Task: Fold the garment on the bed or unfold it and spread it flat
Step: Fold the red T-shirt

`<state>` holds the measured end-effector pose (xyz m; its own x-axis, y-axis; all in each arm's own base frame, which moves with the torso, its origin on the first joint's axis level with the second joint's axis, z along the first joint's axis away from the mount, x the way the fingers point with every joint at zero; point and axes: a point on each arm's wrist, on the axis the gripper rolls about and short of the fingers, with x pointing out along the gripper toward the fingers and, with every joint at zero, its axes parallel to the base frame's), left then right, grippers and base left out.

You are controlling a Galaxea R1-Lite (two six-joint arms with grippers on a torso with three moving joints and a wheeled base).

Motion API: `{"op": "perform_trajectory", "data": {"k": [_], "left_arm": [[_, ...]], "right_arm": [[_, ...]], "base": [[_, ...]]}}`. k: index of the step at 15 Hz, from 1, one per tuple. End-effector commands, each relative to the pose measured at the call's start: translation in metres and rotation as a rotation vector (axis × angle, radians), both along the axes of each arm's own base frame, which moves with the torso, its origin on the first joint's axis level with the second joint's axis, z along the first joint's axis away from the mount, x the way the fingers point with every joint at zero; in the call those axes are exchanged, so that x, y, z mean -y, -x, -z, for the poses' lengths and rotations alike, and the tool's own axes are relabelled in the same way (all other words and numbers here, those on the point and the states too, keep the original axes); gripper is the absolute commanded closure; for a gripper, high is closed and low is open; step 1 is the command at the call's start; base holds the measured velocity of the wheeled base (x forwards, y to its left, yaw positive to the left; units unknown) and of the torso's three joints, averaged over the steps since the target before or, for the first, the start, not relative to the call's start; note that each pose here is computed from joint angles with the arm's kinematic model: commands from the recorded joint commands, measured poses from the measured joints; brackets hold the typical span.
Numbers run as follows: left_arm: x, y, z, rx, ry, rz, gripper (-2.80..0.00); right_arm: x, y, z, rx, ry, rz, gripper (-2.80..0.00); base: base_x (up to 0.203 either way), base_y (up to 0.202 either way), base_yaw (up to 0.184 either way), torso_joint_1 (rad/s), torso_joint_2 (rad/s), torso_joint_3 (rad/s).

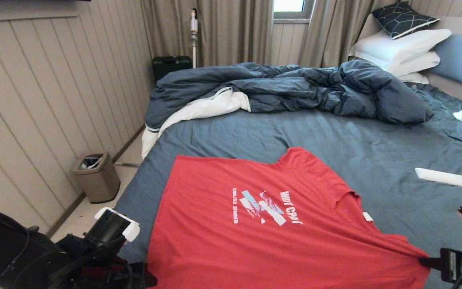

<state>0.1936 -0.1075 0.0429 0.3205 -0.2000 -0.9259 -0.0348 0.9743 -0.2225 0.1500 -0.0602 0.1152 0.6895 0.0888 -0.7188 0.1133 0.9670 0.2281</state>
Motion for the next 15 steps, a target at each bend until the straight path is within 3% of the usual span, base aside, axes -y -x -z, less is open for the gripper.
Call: {"op": "perform_trajectory", "data": {"k": [1,7,11,15], "left_arm": [[0.002,0.001,0.005,-0.021,-0.010,0.007,-2.80],[0.031,-0.004,0.005,-0.015,0.027,-0.008,-2.80],[0.050,-0.009,0.013,0.022,-0.065,-0.004,-2.80],[0.053,-0.011,0.015,0.009,-0.089,-0.012,-2.80]], "right_arm": [[-0.002,-0.001,-0.002,0.013,0.001,-0.017,0.00],[-0.003,-0.005,-0.007,0.049,-0.029,-0.059,0.00],[-0.004,-0.005,-0.007,0.067,-0.067,-0.099,0.00],[-0.004,-0.006,-0.008,0.078,-0.067,-0.108,0.00]], "base": [[0.000,0.000,0.000,0.000,0.00,0.000],[0.000,0.000,0.000,0.000,0.00,0.000],[0.000,0.000,0.000,0.000,0.00,0.000],[0.000,0.000,0.000,0.000,0.00,0.000]]}}
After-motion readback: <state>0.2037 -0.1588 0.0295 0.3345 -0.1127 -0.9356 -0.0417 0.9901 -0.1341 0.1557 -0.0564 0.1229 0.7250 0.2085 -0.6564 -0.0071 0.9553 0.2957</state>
